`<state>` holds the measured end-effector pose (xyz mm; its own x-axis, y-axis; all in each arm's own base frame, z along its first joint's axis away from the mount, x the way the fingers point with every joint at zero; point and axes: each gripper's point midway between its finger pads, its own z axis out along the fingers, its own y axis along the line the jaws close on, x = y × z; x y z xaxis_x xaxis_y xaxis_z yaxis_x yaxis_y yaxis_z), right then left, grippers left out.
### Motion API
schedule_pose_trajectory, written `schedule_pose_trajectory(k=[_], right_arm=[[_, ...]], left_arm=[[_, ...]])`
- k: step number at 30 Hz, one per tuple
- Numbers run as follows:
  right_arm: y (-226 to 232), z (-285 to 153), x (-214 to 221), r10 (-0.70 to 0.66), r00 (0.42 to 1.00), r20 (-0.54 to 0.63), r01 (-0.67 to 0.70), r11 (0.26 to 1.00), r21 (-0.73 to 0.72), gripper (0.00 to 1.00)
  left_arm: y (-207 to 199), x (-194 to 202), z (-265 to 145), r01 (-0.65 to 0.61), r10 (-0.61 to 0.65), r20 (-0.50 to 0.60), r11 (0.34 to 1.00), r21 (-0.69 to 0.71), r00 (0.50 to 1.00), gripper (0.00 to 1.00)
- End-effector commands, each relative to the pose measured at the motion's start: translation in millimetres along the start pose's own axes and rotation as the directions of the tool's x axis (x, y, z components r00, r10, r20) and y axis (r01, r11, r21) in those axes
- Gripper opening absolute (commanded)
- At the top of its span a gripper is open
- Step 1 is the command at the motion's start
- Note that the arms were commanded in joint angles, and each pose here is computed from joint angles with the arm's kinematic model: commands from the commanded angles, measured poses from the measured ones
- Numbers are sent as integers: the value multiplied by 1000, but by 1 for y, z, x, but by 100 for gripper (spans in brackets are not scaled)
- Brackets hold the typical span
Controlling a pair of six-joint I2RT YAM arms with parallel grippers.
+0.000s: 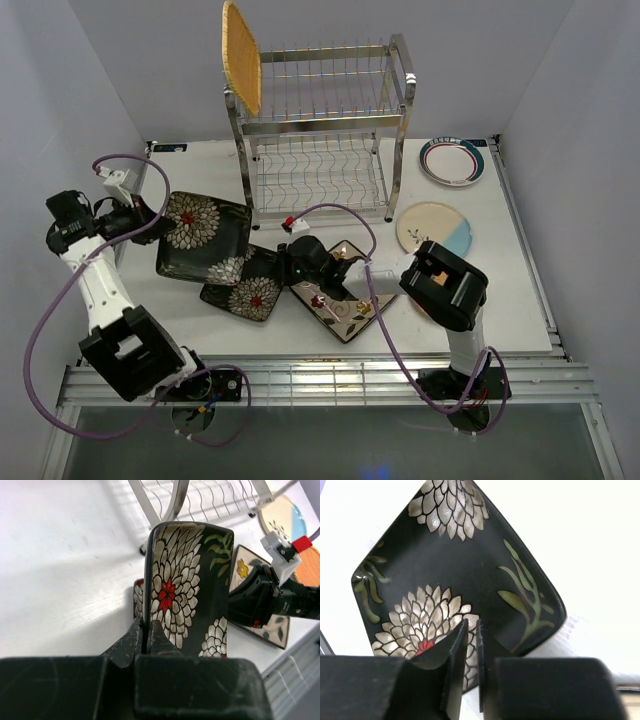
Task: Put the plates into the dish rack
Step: Pick up the plate at the center of the board, then insert the plate into the dish rack.
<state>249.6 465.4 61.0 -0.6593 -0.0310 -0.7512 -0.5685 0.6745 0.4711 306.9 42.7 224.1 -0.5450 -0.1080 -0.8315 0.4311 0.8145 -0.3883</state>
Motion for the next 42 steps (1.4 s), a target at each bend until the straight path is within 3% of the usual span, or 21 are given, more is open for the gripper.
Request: schedule_pose_trajectory(k=[1,12,16,24,31,37,42], right_arm=[[13,-15,-35,-8,994,110,11,1000,-27,20],[13,-46,-44,-16,987,162,23,999,-43,30],[13,-56,-47,-20,983,181,29,999,-46,45],[11,-69,-52,-30,978,206,39,998,-41,55],[9,-74,-54,-43,975,217,51,998,-33,94],[6,-78,-55,-45,973,226,50,999,-18,98],[7,-78,-56,-43,972,230,49,999,-19,98]], left_arm=[[-31,-39,-16,-2,3,127,1000,-10,992,0],[-74,-85,-55,-134,170,238,978,-162,956,0],[-96,-100,-69,-180,228,277,965,-189,933,0],[-135,-134,-96,-239,312,347,941,-238,885,0],[-167,-176,-120,-251,338,415,935,-251,844,0],[-192,-206,-142,-272,389,465,914,-300,795,0],[-202,-223,-150,-264,380,490,920,-291,785,0]])
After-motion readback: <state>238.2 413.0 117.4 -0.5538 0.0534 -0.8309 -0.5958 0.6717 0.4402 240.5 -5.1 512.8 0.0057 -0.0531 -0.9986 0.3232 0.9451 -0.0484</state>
